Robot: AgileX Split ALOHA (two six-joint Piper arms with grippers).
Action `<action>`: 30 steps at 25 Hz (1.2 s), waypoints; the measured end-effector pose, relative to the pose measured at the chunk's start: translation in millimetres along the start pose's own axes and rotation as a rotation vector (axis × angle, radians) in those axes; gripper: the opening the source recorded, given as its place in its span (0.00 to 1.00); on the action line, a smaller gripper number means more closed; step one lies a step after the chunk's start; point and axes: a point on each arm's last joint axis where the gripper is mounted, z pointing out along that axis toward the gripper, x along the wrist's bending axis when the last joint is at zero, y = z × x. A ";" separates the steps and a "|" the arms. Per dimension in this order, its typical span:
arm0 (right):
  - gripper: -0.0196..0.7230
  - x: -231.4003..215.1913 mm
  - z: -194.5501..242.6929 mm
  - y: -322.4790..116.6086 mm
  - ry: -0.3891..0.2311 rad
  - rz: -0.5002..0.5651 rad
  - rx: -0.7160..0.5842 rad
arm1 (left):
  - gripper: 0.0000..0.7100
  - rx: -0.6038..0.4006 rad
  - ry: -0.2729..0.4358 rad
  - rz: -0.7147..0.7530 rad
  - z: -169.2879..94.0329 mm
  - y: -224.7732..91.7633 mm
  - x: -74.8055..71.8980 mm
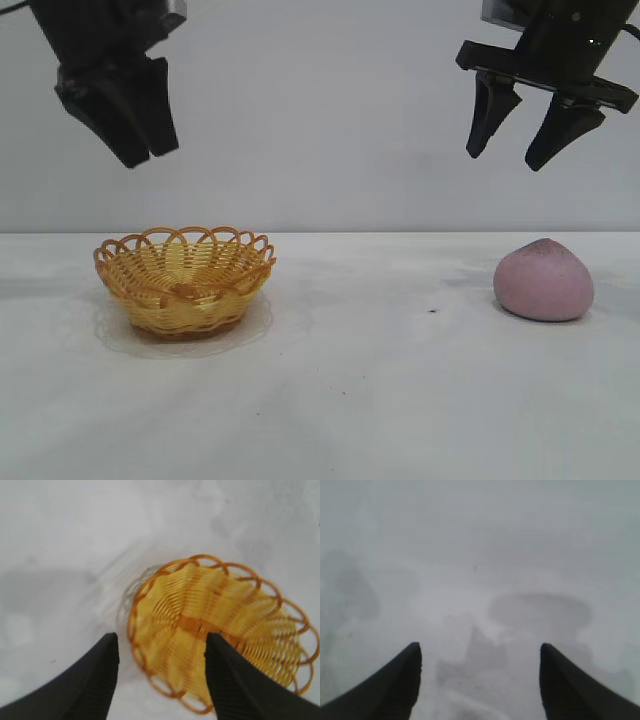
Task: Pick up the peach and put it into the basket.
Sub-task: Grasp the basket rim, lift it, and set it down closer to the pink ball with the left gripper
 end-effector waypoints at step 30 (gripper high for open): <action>0.61 0.1 0.0 -0.4 0.001 0.000 0.004 | 0.40 0.243 -0.011 0.233 104.5 13.6 5.5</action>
